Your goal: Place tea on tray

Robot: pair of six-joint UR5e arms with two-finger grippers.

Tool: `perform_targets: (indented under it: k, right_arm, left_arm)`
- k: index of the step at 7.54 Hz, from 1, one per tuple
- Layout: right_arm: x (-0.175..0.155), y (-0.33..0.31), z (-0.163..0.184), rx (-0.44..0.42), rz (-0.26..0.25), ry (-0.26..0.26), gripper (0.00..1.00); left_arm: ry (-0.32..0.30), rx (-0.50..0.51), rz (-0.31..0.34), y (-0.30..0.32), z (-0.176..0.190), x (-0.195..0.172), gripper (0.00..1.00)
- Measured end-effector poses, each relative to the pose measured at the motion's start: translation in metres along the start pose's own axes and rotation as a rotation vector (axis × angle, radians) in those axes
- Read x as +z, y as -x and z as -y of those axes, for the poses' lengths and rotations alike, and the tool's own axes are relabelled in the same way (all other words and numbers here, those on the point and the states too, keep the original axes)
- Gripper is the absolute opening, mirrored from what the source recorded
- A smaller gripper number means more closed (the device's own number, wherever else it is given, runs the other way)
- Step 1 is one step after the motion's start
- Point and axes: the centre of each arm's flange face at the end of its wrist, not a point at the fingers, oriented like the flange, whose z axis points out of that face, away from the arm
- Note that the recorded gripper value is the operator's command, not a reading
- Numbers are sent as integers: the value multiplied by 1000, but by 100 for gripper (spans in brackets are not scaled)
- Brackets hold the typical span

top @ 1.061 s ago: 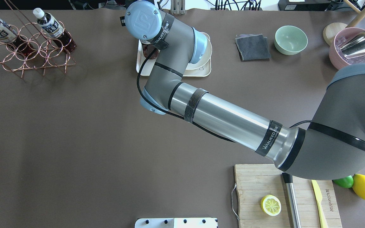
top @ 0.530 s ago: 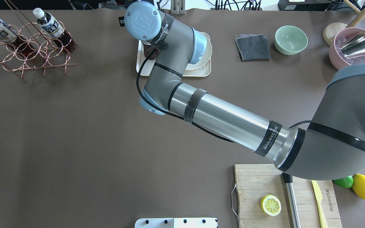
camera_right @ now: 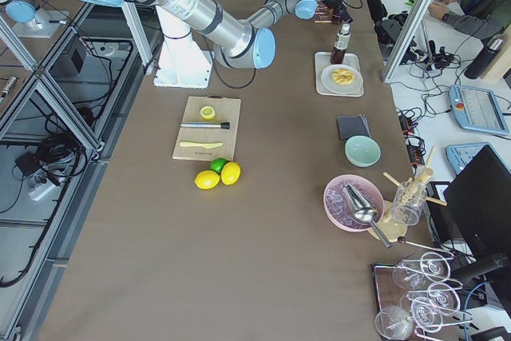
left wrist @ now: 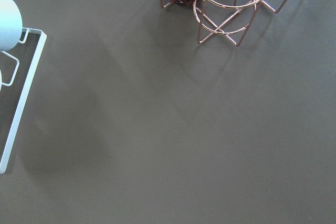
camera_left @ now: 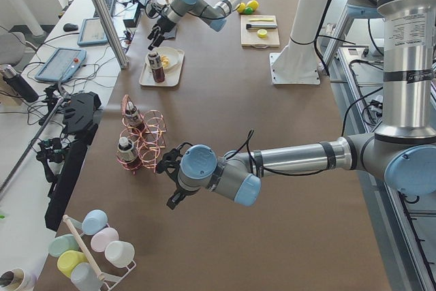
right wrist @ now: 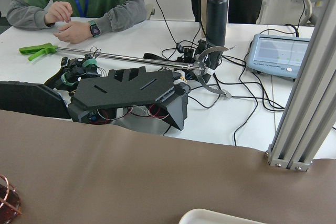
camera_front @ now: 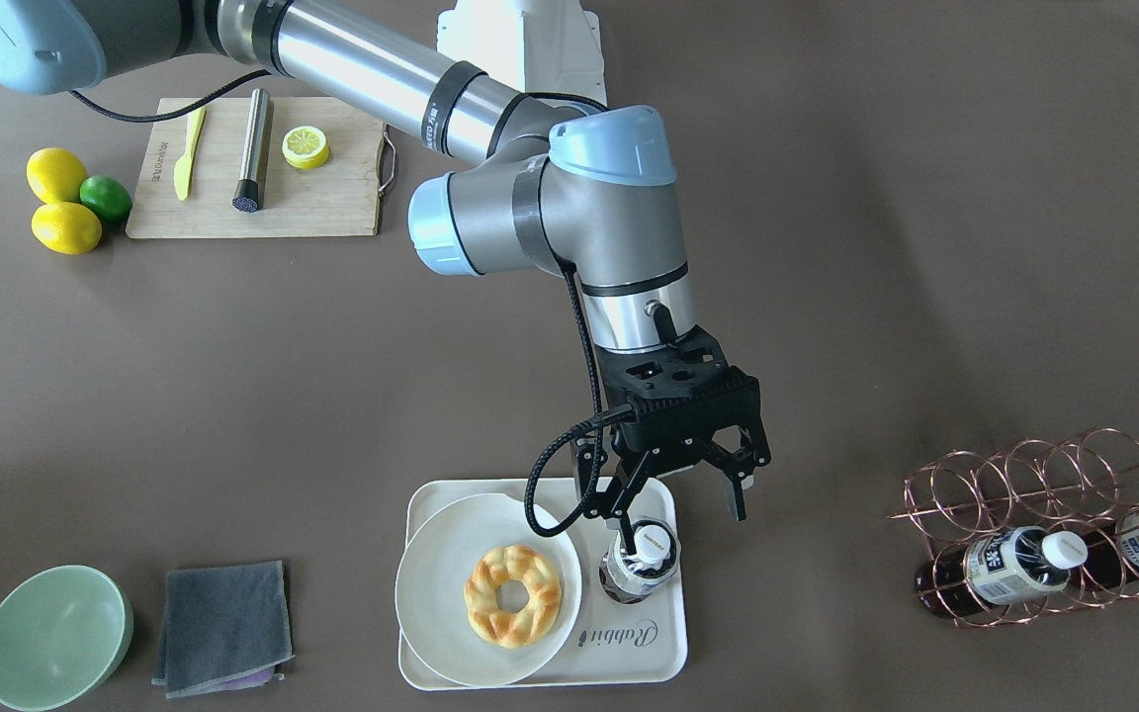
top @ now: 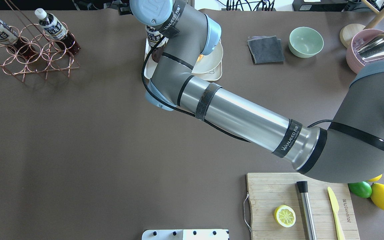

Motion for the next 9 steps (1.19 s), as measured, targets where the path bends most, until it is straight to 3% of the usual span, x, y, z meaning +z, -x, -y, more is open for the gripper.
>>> perform_targets:
  k: [2, 4, 6, 9]
  right_arm:
    - [-38, -15, 10, 15, 55, 59, 99]
    - [-96, -59, 2, 26, 45, 172, 99]
    - [-155, -163, -23, 63, -49, 316, 100]
    - [-192, -342, -43, 176, -219, 533, 100]
  left_arm:
    - [-1, 3, -2, 0, -2, -1, 98]
    - [-6, 9, 2, -1, -3, -1, 98]
    - [-3, -6, 0, -1, -9, 0, 98]
    - [28, -145, 24, 3, -11, 1, 98]
